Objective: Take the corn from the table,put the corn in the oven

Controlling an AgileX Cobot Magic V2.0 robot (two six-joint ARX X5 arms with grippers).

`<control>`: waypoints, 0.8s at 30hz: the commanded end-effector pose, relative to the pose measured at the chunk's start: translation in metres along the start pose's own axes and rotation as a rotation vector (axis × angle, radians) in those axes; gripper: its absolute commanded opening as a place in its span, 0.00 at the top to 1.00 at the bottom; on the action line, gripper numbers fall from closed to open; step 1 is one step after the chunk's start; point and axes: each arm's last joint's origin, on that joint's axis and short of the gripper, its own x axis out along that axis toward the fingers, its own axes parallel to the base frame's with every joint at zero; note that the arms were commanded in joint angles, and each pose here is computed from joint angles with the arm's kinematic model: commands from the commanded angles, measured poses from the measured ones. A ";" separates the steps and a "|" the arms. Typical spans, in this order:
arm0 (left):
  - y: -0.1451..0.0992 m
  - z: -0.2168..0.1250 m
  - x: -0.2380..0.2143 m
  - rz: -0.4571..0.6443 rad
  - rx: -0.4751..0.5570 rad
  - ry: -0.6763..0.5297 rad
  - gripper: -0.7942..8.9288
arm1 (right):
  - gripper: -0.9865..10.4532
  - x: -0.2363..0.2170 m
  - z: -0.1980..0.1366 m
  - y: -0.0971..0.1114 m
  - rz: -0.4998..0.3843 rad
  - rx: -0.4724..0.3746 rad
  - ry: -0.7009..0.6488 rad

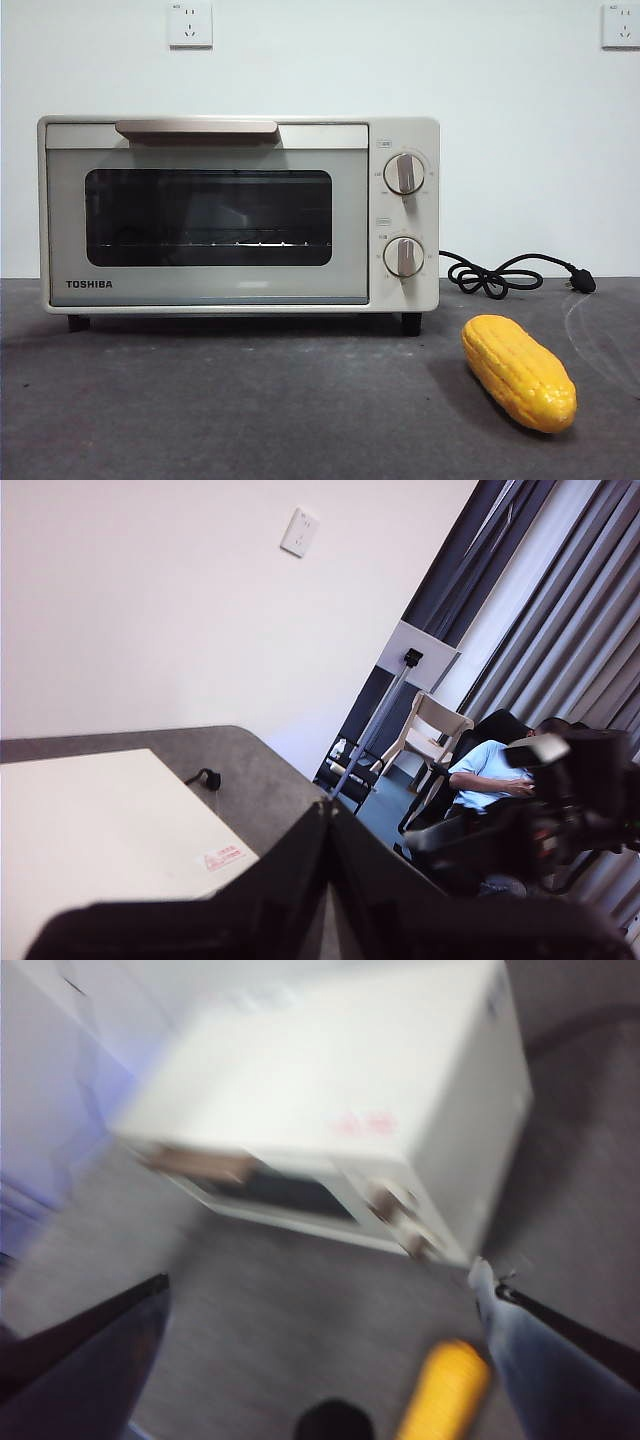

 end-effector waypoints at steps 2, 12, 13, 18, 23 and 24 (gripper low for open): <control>0.004 0.000 0.003 0.001 0.005 0.011 0.92 | 0.47 0.036 -0.007 0.004 -0.132 -0.058 0.151; 0.013 -0.004 0.008 0.021 -0.011 0.047 0.92 | 0.47 0.129 -0.037 0.013 -0.244 -0.140 0.504; 0.013 -0.005 0.008 0.022 -0.012 0.050 0.92 | 0.47 0.136 -0.040 0.013 -0.251 -0.145 0.528; 0.013 -0.005 0.008 0.023 -0.003 0.053 0.92 | 0.47 0.166 -0.059 0.006 -0.321 -0.154 0.639; 0.013 -0.005 0.008 0.023 -0.003 0.053 0.92 | 0.47 0.179 -0.087 -0.007 -0.339 -0.138 0.699; 0.013 -0.005 0.008 0.023 -0.002 0.053 0.92 | 0.47 0.181 -0.094 -0.010 -0.345 -0.130 0.709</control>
